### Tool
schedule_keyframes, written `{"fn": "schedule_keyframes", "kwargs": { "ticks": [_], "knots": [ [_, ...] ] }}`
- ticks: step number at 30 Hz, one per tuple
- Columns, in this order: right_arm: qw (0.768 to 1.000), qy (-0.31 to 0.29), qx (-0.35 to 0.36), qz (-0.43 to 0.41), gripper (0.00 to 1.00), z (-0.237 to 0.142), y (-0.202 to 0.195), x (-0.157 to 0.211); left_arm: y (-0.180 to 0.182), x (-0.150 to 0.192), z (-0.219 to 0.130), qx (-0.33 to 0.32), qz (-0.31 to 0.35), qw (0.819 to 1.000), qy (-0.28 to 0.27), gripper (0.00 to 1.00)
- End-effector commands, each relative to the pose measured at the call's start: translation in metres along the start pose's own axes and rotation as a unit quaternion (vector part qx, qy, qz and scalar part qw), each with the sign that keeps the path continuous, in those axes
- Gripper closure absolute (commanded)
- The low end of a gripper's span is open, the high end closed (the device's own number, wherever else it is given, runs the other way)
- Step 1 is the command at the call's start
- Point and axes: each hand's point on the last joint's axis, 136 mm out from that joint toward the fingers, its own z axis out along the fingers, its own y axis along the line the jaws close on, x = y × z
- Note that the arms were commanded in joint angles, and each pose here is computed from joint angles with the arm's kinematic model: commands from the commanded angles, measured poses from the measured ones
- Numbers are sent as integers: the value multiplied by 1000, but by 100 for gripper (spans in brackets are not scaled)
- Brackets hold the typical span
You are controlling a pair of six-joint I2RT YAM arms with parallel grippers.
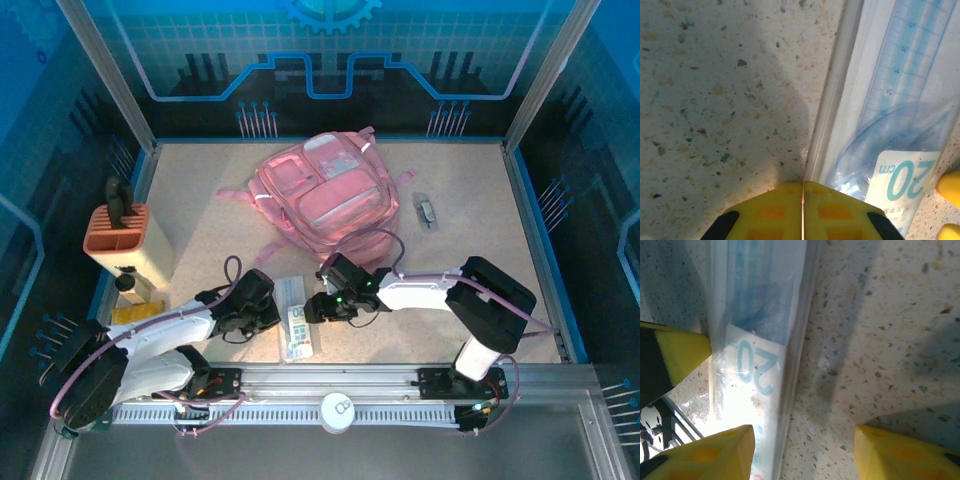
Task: Pack books, pencil case, and school supplies into a backpack
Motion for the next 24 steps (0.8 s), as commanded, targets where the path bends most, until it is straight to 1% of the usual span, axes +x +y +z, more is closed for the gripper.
{"fn": "schedule_keyframes", "kwargs": {
  "ticks": [1,5,9,12,15,18,22,24],
  "knots": [
    [999,1,-48,-25,45,5,33,2,7,10,13,-5,-4,1000,20,94],
    [999,-6,-29,-31,44,0,28,2,12,5,9,-19,-5,1000,5,95],
    [999,7,-37,-25,44,8,30,4,2,4,6,7,-10,1000,2,95],
    [999,6,-27,-29,44,10,27,2,2,4,6,8,-8,1000,1,95],
    [999,12,-35,-30,44,13,31,2,0,4,7,11,-9,1000,2,95],
    [998,19,-52,-30,48,16,37,3,-6,4,8,22,-10,1000,5,96],
    [997,8,-66,-40,54,11,45,1,-8,3,8,26,-6,1000,5,96],
    [997,4,-68,-41,59,9,46,0,-11,3,8,31,-5,1000,4,96]
  ]
}}
